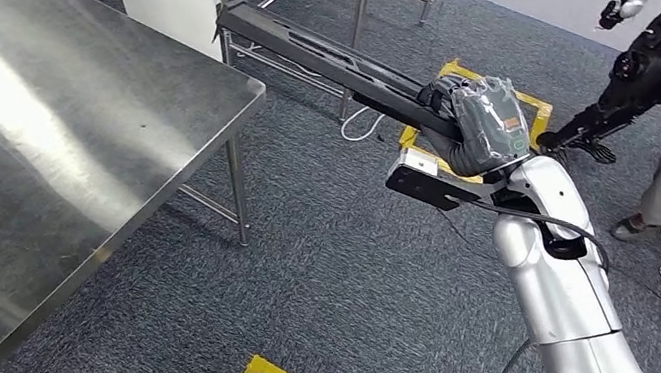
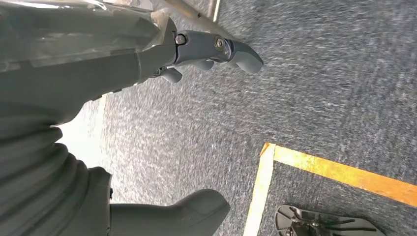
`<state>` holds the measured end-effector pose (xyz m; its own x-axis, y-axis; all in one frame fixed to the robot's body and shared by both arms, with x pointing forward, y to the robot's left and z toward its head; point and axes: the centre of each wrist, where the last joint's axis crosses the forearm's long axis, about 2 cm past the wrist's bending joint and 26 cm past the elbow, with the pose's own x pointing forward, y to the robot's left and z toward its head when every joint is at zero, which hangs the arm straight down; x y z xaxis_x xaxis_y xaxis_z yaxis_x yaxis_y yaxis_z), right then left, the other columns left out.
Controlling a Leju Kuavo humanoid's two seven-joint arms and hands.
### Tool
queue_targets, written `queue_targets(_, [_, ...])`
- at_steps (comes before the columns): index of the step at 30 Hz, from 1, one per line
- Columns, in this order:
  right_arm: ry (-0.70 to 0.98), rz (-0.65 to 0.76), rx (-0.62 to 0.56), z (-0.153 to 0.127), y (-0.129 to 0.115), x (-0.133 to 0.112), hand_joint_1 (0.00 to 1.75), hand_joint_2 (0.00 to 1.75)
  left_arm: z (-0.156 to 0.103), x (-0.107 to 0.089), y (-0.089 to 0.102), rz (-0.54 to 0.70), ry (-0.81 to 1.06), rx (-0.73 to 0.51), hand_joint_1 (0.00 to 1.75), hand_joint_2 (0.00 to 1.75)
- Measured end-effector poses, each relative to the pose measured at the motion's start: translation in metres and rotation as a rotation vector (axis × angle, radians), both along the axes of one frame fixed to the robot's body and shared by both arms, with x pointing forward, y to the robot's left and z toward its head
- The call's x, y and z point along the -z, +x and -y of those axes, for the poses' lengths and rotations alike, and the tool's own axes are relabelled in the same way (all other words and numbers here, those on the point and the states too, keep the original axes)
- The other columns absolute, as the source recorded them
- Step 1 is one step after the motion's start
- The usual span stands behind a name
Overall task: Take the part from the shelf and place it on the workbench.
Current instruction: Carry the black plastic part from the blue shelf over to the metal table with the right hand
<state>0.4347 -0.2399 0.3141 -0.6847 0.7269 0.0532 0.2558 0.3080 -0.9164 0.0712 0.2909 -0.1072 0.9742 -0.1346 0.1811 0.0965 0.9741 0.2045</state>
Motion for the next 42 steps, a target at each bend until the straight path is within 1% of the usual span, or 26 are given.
queue_targets(7, [0.002, -0.007, -0.004, -0.001, -0.001, 0.004, 1.75, 1.75, 0.001, 0.000, -0.002, -0.002, -0.001, 0.006, 0.00, 1.75])
queue_targets(11, [0.005, -0.009, -0.005, -0.004, -0.001, 0.005, 1.75, 1.75, 0.001, 0.001, -0.008, -0.010, -0.005, 0.009, 0.00, 1.75])
queue_targets(18, [-0.002, -0.026, 0.012, -0.002, 0.001, 0.011, 1.75, 1.75, 0.003, 0.001, -0.006, -0.006, -0.004, 0.017, 0.00, 1.75])
queue_targets(27, [-0.003, -0.021, 0.009, -0.004, 0.003, 0.008, 1.75, 1.75, 0.003, 0.001, -0.005, -0.001, 0.005, 0.022, 0.00, 1.75])
queue_targets(30, [-0.008, -0.032, 0.014, -0.002, 0.003, 0.013, 1.75, 1.75, 0.004, 0.000, -0.002, 0.004, 0.005, 0.024, 0.00, 1.75])
queue_targets(33, [-0.011, -0.042, 0.017, -0.001, 0.003, 0.017, 1.75, 1.75, 0.006, 0.001, -0.004, 0.002, 0.002, 0.024, 0.00, 1.75])
queue_targets(42, [-0.007, -0.036, 0.009, -0.007, 0.004, 0.014, 1.75, 1.75, 0.005, 0.001, -0.009, 0.001, 0.003, 0.031, 0.00, 1.75])
